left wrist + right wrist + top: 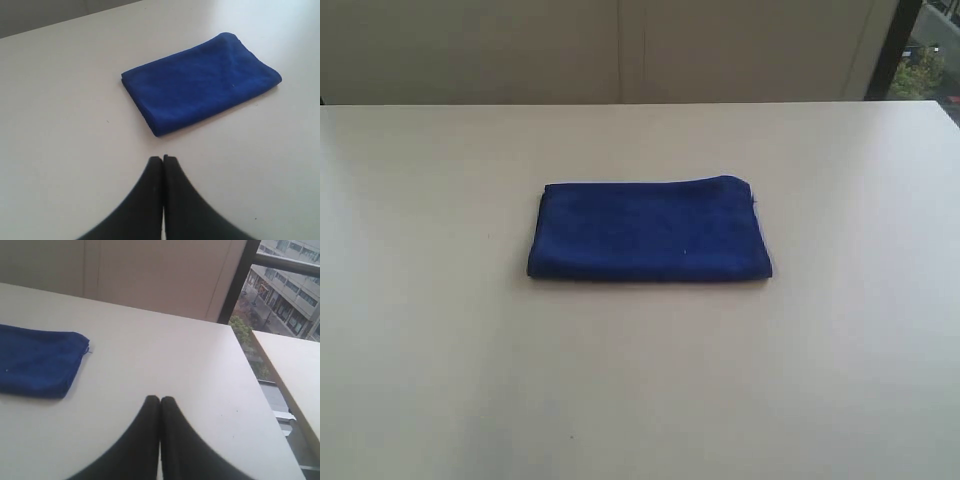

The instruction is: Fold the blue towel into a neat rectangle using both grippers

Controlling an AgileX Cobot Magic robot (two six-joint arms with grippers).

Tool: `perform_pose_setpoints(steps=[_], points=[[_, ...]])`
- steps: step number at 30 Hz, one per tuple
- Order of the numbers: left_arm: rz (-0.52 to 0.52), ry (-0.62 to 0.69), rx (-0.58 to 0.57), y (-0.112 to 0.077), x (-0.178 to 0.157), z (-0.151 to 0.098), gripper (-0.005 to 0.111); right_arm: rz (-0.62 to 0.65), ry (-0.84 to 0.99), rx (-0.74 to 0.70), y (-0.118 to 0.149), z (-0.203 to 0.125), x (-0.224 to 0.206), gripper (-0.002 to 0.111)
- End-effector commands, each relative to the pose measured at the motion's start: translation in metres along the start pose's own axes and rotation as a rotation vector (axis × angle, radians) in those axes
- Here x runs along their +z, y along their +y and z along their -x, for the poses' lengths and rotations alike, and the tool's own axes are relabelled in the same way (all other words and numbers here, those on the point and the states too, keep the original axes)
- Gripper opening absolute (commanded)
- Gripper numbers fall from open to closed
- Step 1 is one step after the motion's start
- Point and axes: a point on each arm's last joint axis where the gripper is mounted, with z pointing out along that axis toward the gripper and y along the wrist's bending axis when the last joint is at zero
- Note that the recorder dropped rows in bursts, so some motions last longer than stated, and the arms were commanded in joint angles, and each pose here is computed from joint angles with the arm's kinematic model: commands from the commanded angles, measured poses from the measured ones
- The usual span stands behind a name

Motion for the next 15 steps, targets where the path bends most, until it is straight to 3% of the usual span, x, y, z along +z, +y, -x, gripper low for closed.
perform_pose_setpoints(steps=[1,15], points=[[-0.007,-0.004,-0.015,-0.001,-0.001,-0.001,0.0,-0.005,0.033,-0.016,0.002,-0.014,0.007,0.0],[-0.007,-0.004,-0.015,-0.001,-0.001,-0.001,0.0,0.014,0.074,-0.021,0.008,-0.041,0.02,0.0]])
